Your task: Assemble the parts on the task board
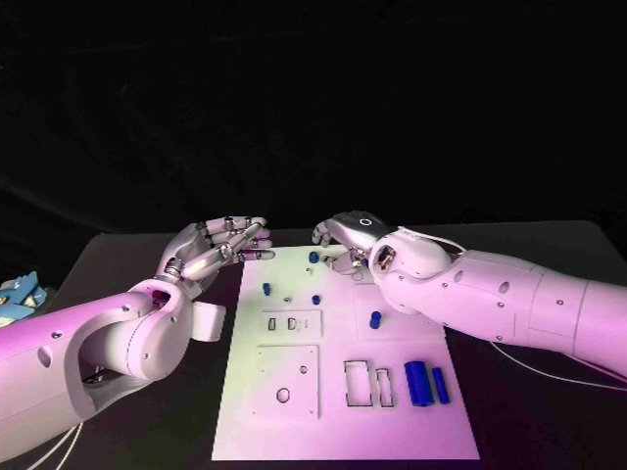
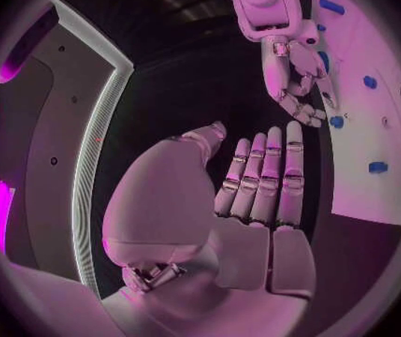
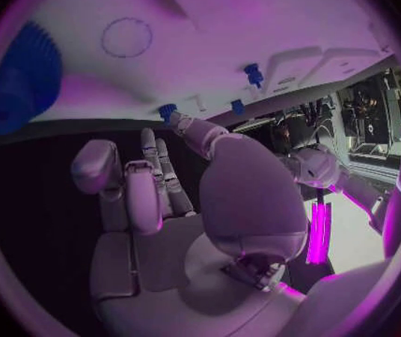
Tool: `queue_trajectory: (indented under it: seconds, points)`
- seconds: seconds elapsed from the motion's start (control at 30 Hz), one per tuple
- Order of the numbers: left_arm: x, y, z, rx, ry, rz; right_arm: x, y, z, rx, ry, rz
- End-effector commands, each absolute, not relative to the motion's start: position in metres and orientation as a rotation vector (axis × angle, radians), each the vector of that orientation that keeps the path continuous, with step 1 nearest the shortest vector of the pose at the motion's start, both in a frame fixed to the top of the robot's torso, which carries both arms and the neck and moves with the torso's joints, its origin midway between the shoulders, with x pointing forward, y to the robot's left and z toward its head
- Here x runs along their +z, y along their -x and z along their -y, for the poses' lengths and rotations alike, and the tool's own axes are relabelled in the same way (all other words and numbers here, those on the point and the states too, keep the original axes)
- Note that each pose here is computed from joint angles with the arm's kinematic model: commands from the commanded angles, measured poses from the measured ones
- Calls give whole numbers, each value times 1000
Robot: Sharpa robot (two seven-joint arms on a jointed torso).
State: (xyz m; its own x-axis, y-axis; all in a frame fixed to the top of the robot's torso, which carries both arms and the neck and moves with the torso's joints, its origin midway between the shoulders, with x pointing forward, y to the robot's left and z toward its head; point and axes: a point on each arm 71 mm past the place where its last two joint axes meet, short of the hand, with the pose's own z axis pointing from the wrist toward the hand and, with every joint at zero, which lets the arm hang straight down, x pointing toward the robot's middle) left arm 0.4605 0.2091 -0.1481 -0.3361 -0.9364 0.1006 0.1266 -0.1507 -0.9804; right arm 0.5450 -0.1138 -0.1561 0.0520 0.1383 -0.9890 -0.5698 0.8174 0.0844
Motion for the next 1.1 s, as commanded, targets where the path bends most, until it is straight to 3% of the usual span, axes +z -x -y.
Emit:
queue_trajectory:
  seconds: [0.03,0.27,0.63,1.1]
  points:
    - [-147,-461,-211,-1643,1001,-1266,-141,-538,126,612,293,-1380]
    - [-148,-464,-216,-1638,1003,-1261,-126,-526,162,667,110,-1480]
    - [-149,-467,-222,-1637,1002,-1255,-127,-522,211,615,12,-1678]
    - [-149,-466,-219,-1646,1000,-1259,-136,-532,214,530,36,-1704]
